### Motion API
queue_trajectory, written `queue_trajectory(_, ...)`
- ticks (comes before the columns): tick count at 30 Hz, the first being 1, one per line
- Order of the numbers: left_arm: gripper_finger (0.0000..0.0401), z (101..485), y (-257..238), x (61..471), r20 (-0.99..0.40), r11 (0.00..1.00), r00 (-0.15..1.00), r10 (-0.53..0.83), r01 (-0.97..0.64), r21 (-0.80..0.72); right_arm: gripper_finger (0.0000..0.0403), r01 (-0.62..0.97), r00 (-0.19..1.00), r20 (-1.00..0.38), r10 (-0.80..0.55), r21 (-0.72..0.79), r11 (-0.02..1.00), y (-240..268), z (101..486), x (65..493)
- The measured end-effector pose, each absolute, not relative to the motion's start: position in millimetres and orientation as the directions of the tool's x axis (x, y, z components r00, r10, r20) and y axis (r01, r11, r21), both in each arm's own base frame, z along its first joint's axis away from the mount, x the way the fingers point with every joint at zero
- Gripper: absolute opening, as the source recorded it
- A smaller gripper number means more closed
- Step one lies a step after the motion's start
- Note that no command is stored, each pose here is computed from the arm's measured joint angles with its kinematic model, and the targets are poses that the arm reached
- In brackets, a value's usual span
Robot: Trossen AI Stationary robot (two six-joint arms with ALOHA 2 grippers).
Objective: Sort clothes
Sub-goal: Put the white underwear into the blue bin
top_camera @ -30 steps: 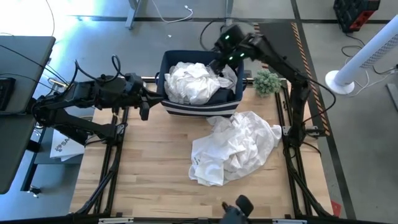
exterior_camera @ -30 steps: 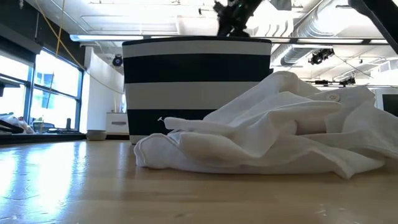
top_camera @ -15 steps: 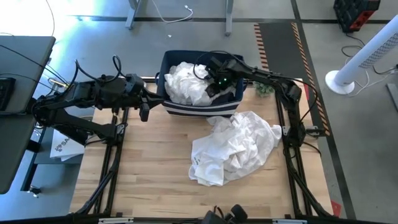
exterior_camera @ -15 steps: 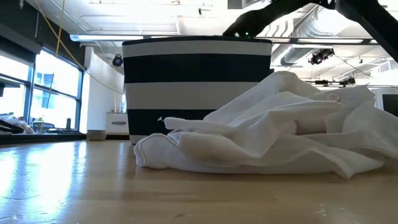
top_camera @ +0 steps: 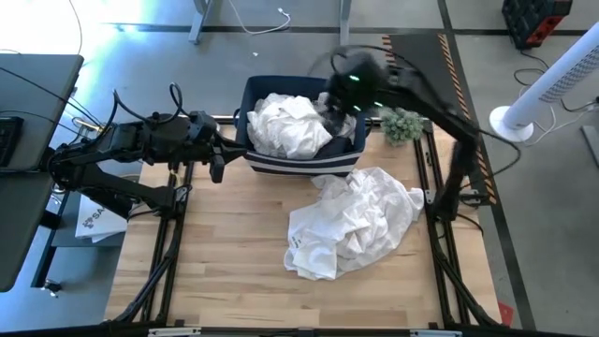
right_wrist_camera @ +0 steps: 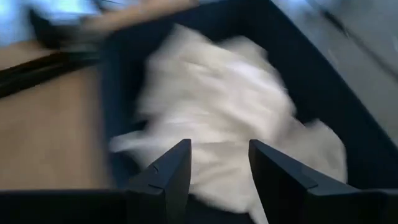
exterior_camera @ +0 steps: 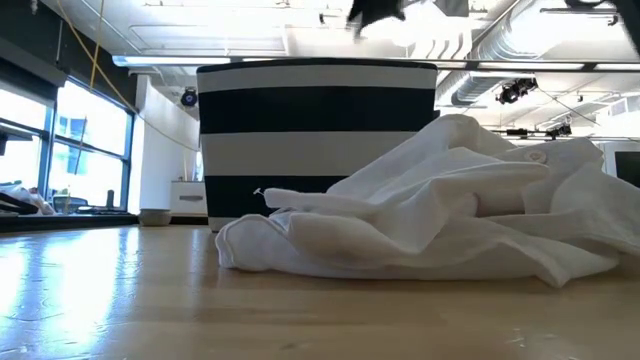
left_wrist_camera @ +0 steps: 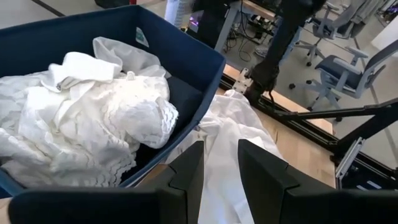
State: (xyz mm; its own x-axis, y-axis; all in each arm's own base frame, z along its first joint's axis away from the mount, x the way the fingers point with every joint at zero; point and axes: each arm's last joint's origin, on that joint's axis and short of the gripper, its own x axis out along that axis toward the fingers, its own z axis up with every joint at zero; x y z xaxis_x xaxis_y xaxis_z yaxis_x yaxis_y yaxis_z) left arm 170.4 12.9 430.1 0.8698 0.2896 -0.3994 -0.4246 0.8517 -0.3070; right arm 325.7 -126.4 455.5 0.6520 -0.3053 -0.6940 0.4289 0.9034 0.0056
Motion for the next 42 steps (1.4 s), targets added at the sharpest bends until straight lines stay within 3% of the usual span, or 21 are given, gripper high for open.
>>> queue_trajectory(3, 0.0094, 430, 13, 170, -0.400, 0.852, 0.870, 0.288, -0.424, -0.307, 0.0157, 0.178, 0.762, -0.630, -0.146, -0.013, 0.984, -74, 482, 307)
queue_trajectory(5, 0.0094, 430, 13, 170, -0.400, 0.854, 0.870, 0.288, -0.422, -0.303, 0.0157, 0.069, 0.774, -0.632, -0.035, 0.029, 0.997, -45, 484, 301)
queue_trajectory(10, 0.0094, 430, 13, 170, -0.401, 0.859, 0.870, 0.288, -0.420, -0.292, 0.0157, -0.049, 0.636, -0.761, 0.129, 0.127, 0.991, 11, 447, 296)
queue_trajectory(16, 0.0094, 430, 13, 170, -0.404, 0.860, 0.868, 0.288, -0.420, -0.290, 0.0157, -0.237, 0.440, -0.865, 0.240, 0.145, 0.961, 58, 364, 311)
queue_trajectory(23, 0.0094, 428, 12, 170, -0.425, 0.870, 0.872, 0.243, -0.389, -0.302, 0.0157, -0.194, 0.363, -0.905, 0.222, 0.160, 0.968, 63, 268, 325)
queue_trajectory(29, 0.0094, 428, 11, 170, -0.428, 0.875, 0.877, 0.219, -0.370, -0.311, 0.0155, -0.157, 0.222, -0.940, 0.259, 0.228, 0.961, 62, 194, 308)
queue_trajectory(31, 0.0094, 428, 11, 170, -0.428, 0.876, 0.877, 0.219, -0.370, -0.311, 0.0135, -0.091, 0.175, -0.959, 0.223, 0.210, 0.974, 60, 183, 301)
queue_trajectory(35, 0.0094, 428, 11, 170, -0.427, 0.875, 0.877, 0.219, -0.370, -0.311, 0.0026, 0.085, 0.147, -0.967, 0.206, 0.220, 0.972, 48, 186, 299)
queue_trajectory(38, 0.0094, 428, 11, 170, -0.427, 0.870, 0.877, 0.219, -0.374, -0.322, 0.0016, 0.098, 0.243, -0.938, 0.249, 0.279, 0.955, 42, 219, 309)
queue_trajectory(42, 0.0094, 428, 11, 170, -0.423, 0.853, 0.879, 0.219, -0.383, -0.354, 0.0004, -0.016, 0.391, -0.854, 0.344, 0.368, 0.930, 29, 292, 313)
